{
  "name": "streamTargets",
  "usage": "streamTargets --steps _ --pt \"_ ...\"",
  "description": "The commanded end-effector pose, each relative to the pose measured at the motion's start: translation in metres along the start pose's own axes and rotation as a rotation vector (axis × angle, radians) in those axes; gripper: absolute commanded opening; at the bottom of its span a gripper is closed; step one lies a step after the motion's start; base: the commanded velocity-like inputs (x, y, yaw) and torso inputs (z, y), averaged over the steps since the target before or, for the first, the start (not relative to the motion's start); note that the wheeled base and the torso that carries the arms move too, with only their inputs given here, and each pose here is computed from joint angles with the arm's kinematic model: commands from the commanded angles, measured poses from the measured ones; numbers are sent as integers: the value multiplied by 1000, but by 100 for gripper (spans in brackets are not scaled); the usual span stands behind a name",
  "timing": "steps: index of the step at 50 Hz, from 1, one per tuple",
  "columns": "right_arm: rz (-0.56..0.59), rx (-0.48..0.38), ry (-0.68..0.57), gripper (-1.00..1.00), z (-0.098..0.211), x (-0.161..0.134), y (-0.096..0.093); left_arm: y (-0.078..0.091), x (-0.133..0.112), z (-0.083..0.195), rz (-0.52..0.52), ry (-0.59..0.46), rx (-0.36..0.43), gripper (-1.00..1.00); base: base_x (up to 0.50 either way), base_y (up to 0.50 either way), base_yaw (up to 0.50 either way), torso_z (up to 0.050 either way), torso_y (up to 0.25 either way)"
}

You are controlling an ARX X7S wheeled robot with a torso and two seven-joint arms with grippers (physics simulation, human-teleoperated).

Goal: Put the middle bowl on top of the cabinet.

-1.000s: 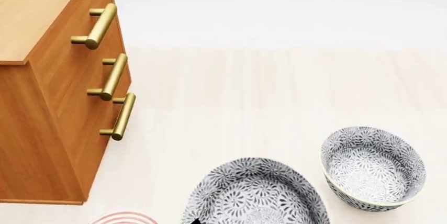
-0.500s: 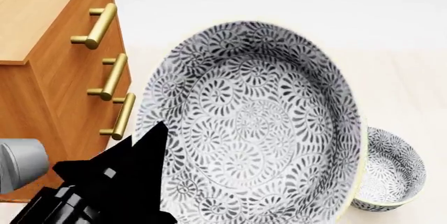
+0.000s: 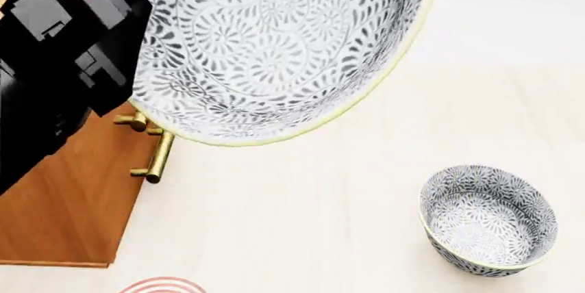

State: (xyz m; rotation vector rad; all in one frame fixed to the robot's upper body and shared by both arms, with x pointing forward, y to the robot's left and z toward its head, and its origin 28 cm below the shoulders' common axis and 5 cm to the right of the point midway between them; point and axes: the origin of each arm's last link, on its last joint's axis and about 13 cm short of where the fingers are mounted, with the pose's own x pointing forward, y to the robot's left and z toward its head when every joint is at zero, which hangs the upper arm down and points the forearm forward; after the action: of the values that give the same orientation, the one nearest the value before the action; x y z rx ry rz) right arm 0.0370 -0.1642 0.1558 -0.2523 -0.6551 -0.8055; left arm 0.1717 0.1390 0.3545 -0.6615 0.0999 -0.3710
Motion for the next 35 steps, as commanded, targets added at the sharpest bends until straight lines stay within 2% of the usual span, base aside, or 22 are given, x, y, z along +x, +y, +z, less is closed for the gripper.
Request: streamTargets --steps 1,11,16,23,28,30,35 --pt "2 0 1 100 1 0 1 -21 16 51 204 -62 -83 -100 0 0 0 0 0" --pt "4 -2 1 100 1 -1 2 -30 36 83 400 -160 53 -100 0 0 0 0 0" --pt "6 -1 0 100 1 -1 2 -28 47 92 468 -203 147 -100 0 0 0 0 0" --pt "6 0 -2 100 0 -2 3 -18 62 102 518 -195 214 -100 0 0 0 0 0" --pt "13 -3 0 100 0 -3 5 -12 68 111 551 -191 215 -100 0 0 0 0 0" --pt "16 -3 0 100 1 -3 6 -9 71 115 560 -175 190 -100 0 0 0 0 0" --pt "16 -5 -2 100 1 -3 6 2 78 124 639 -195 182 -100 0 0 0 0 0"
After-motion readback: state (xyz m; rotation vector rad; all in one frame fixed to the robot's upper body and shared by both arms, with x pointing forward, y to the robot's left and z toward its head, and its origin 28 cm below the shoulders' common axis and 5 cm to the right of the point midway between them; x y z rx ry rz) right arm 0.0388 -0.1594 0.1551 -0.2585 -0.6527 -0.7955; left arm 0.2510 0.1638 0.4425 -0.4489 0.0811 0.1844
